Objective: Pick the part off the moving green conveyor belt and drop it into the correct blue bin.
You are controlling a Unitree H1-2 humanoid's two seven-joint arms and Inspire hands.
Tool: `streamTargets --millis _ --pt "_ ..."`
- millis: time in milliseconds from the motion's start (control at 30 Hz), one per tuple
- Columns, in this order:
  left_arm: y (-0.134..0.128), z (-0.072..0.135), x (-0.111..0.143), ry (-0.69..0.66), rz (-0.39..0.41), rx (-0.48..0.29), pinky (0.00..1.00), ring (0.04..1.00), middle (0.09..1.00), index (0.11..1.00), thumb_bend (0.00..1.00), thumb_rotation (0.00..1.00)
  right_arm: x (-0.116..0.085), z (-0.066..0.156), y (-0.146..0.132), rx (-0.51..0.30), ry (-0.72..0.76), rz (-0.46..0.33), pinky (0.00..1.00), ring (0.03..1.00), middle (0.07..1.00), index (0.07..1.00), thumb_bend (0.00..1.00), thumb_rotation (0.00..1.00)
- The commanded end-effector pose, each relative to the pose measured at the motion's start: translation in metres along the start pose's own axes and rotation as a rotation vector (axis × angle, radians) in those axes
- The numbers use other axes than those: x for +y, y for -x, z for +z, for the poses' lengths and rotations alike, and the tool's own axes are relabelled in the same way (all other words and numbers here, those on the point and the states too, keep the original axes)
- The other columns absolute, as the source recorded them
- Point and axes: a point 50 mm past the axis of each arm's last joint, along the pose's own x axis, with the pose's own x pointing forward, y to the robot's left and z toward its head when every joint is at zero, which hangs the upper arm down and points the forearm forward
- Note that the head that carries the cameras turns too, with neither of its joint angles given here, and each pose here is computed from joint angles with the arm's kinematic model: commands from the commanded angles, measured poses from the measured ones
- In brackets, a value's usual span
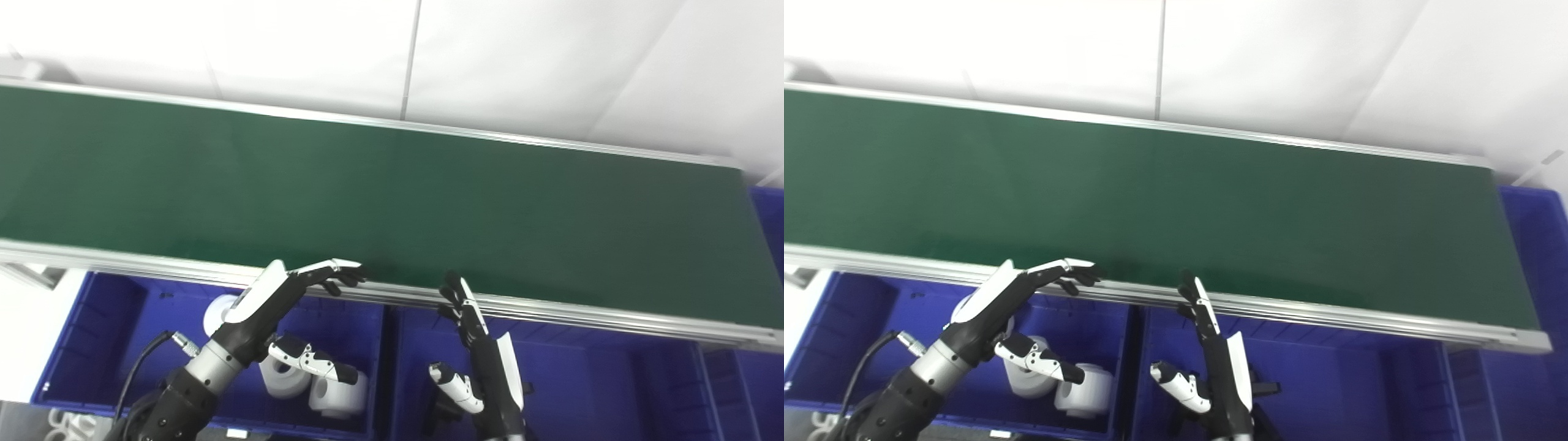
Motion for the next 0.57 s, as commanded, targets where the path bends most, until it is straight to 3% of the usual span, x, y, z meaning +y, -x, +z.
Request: streamTargets --millis 0,533 --pt "-0.003 0.006 0.011 -0.018 0.0 -0.04 0.6 0.709 0.755 0.757 0.78 0.41 0.062 0.033 -0.033 -0.058 -0.092 0.037 0.83 0.92 0.956 0.963 0.89 0.91" --pt "-0.006 0.005 0.02 -0.023 -0.012 -0.033 0.58 0.693 0.742 0.75 0.79 0.36 0.065 0.035 -0.039 -0.061 -0.092 0.043 0.83 0.921 0.954 0.959 0.91 0.91"
